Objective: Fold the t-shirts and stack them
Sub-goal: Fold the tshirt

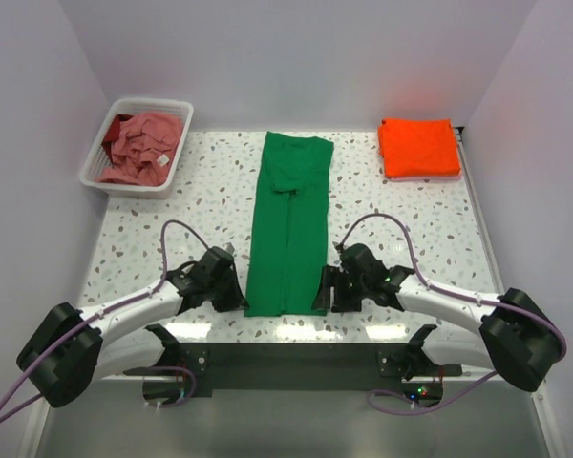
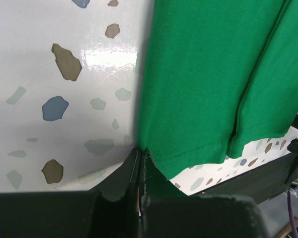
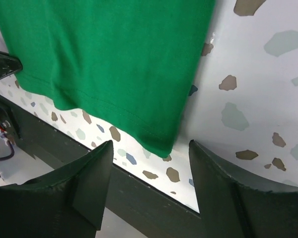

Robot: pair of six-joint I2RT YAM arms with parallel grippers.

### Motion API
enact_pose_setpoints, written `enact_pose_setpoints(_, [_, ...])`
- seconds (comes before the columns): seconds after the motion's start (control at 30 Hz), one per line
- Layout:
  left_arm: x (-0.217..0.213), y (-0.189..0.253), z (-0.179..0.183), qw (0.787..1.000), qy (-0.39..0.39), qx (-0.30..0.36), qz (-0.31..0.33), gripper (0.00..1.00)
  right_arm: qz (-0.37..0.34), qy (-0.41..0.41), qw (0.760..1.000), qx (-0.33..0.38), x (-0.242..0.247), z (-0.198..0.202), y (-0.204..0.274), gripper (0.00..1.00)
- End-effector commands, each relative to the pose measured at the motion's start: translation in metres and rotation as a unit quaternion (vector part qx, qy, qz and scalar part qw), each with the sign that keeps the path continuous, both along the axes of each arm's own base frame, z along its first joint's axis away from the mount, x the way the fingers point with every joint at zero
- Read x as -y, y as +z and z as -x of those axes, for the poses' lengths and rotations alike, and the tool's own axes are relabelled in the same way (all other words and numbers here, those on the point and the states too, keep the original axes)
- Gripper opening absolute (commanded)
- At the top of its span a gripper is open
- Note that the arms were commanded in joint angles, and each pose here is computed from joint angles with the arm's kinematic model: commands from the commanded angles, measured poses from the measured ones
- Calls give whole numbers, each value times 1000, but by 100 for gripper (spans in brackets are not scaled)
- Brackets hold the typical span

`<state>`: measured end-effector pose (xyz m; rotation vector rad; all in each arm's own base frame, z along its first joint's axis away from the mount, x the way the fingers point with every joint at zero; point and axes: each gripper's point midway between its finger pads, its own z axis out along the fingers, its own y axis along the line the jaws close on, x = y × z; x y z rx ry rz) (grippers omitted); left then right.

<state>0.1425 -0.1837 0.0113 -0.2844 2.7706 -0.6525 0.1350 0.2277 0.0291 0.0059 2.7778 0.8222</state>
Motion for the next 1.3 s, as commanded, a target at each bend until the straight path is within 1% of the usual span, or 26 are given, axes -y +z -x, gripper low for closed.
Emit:
enact_pose_setpoints(0.0, [-8, -11, 13, 1000, -1, -21, -15, 0, -5, -15, 1000, 0, -3, -3, -7, 65])
enact_pose_setpoints(0.03, [-7, -10, 12, 1000, -1, -19, -14, 0, -4, -17, 1000, 0, -2, -2, -10, 63])
enact_pose_setpoints(0.07, [-7, -10, 12, 1000, 0, -19, -15, 0, -2, -21, 1000, -3, -2, -3, -13, 50])
enact_pose_setpoints(0.13, [-7, -10, 13, 1000, -2, -19, -14, 0, 0, -21, 1000, -11, -3, -2, -14, 34])
enact_pose_setpoints(0.2, [-8, -10, 13, 1000, -2, -20, -16, 0, 0, -19, 1000, -14, -4, 0, -14, 28])
enact_pose_setpoints(0.23, [-8, -9, 14, 1000, 0, -21, -17, 0, 3, -16, 1000, -14, -3, 2, -15, 19])
enact_pose_setpoints(0.33, [-10, -9, 18, 1000, 3, -25, -16, 0, 5, -12, 1000, -13, 2, 8, -16, 0])
enact_pose_setpoints(0.47, [-17, -13, 33, 999, -2, -42, -20, 0, 3, -5, 1000, -21, 8, 23, -17, 0])
enact_pose_setpoints(0.5, [-18, -14, 36, 999, -4, -45, -18, 0, -6, 2, 1000, -18, 6, 27, -13, 0])
enact_pose_setpoints(0.63, [-12, -9, 43, 999, -18, -50, 7, 0, -29, 3, 999, -18, 2, 38, -7, 0])
enact_pose_setpoints(0.73, [-2, 2, 38, 998, -33, -33, 30, 0, -42, 4, 999, -3, -3, 34, -1, 0])
enact_pose_setpoints(0.8, [8, 14, 31, 997, -47, -15, 50, 0, -46, 4, 999, 10, -7, 29, 4, 0])
enact_pose_setpoints(0.83, [12, 19, 27, 997, -59, -1, 57, 0, -50, 2, 998, 30, -11, 19, 10, 0])
enact_pose_setpoints(0.87, [16, 26, 22, 996, -63, 7, 59, 0, -43, 3, 999, 33, -13, 16, 9, 0])
enact_pose_setpoints(1.07, [28, 50, -7, 995, -72, 47, 47, 0, -43, -3, 995, 89, -28, -15, 36, 0])
enact_pose_setpoints(1.13, [34, 62, -22, 994, -68, 70, 47, 0, -33, -1, 993, 111, -28, -24, 45, 0])
enact_pose_setpoints(1.27, [43, 76, -51, 993, -64, 95, 30, 0, 9, -15, 986, 163, -22, -49, 63, 0])
